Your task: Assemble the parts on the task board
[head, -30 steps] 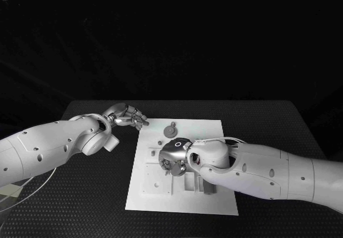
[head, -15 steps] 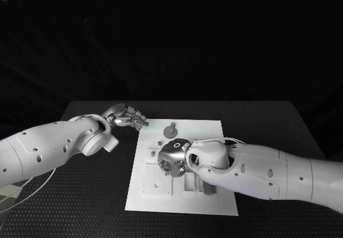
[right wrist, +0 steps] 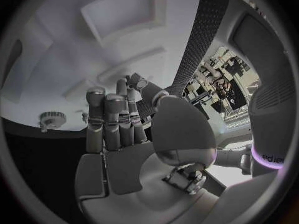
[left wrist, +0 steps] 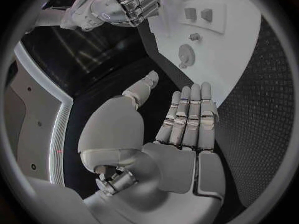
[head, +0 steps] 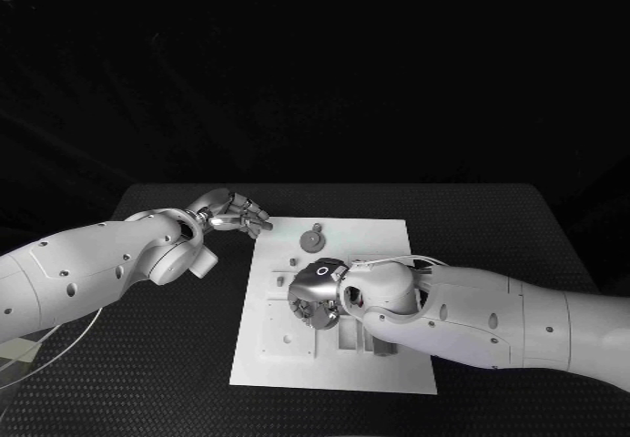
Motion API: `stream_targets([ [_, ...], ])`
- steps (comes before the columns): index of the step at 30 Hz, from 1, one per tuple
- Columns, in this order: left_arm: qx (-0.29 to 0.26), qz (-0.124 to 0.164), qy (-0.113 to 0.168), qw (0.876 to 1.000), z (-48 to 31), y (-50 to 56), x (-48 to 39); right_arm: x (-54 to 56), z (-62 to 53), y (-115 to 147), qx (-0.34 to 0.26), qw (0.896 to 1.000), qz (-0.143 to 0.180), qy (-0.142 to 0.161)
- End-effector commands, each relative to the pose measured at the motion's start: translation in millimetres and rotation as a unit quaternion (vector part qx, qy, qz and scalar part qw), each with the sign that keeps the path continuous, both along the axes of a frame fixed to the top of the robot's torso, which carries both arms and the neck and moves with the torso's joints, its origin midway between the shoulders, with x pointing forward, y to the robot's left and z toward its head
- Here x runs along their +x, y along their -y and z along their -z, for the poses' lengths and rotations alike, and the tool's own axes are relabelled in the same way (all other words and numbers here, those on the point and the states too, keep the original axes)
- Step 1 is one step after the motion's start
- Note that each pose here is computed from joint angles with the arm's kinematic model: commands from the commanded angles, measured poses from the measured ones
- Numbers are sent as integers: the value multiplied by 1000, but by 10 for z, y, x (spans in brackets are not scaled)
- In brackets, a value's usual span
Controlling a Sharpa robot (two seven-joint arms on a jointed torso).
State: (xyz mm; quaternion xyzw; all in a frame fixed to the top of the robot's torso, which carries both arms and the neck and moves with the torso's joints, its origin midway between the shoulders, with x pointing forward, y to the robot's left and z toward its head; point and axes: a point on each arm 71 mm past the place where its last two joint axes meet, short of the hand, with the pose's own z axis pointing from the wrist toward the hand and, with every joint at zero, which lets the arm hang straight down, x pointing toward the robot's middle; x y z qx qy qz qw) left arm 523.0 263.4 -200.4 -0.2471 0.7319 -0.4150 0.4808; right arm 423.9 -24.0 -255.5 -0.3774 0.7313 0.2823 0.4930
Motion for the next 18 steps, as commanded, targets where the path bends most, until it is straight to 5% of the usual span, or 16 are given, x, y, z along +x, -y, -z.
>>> stream_targets([
  [1, -5, 5, -1, 1000, -15, 19, -2, -27, 77, 18, -29, 1000, -9, -5],
  [18, -5, 3, 0, 1000, -23, 5, 0, 31, 68, 12, 16, 1000, -2, -15],
])
